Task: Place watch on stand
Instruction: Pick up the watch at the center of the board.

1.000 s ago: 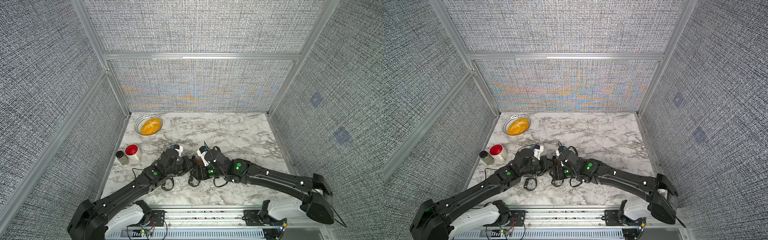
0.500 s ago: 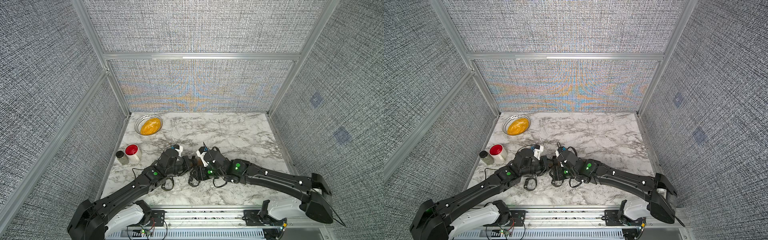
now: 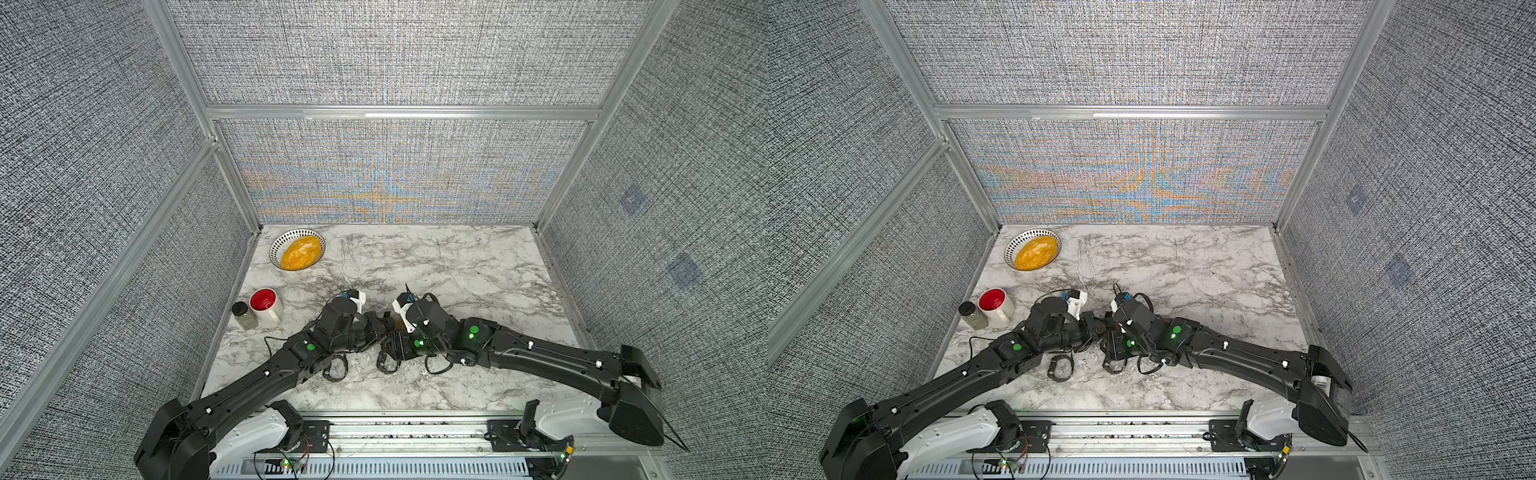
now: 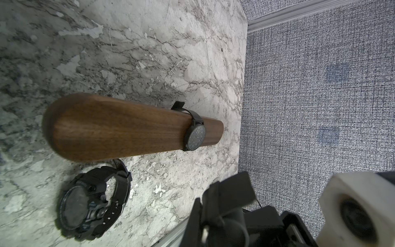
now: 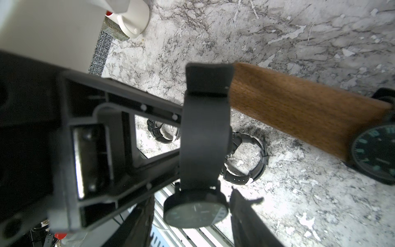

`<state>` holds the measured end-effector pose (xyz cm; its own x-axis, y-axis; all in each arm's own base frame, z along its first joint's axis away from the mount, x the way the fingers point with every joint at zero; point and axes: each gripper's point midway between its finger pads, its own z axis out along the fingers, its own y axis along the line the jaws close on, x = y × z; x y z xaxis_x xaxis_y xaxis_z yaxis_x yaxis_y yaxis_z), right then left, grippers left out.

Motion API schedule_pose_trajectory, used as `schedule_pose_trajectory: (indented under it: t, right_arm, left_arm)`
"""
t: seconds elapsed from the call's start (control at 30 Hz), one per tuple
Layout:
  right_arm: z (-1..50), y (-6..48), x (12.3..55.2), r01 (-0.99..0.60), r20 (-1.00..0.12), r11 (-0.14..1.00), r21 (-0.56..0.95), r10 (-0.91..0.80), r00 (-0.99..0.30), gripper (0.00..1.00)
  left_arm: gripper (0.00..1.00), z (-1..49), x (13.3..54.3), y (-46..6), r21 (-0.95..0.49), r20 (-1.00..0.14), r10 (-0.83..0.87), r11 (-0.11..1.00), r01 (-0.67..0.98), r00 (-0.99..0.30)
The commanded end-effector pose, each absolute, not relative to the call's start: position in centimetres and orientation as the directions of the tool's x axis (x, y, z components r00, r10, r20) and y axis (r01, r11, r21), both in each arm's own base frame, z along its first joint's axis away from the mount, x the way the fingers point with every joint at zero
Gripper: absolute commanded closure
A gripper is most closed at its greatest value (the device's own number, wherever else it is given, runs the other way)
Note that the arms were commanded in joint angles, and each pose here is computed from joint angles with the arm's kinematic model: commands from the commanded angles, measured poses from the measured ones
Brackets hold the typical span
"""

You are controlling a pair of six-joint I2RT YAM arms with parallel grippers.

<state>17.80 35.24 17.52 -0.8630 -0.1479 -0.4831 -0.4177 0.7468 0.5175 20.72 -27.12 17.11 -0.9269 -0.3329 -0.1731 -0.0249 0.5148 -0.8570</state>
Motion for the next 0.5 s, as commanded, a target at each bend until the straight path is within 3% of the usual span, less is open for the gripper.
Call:
schedule_pose_trajectory:
  t: [0.0,0.47]
  right_arm:
    - [17.95,35.26,18.22,-0.413,-0.497,0.752,0.514,-0.132,-0.858,0.45]
    - [17.85,34.94,18.15,-0.407,-0.495,0.757,0.511,-0.128,-0.86,0.56]
  left_arm:
    - [1.0,17.92,20.99,-27.4,-0.869,-0.189,-0.337,0.495,-0.003,-0.922]
    - [1.0,17.86,20.92,-27.34,-0.868,-0.189,-0.335,0.497,-0.003,-0.923]
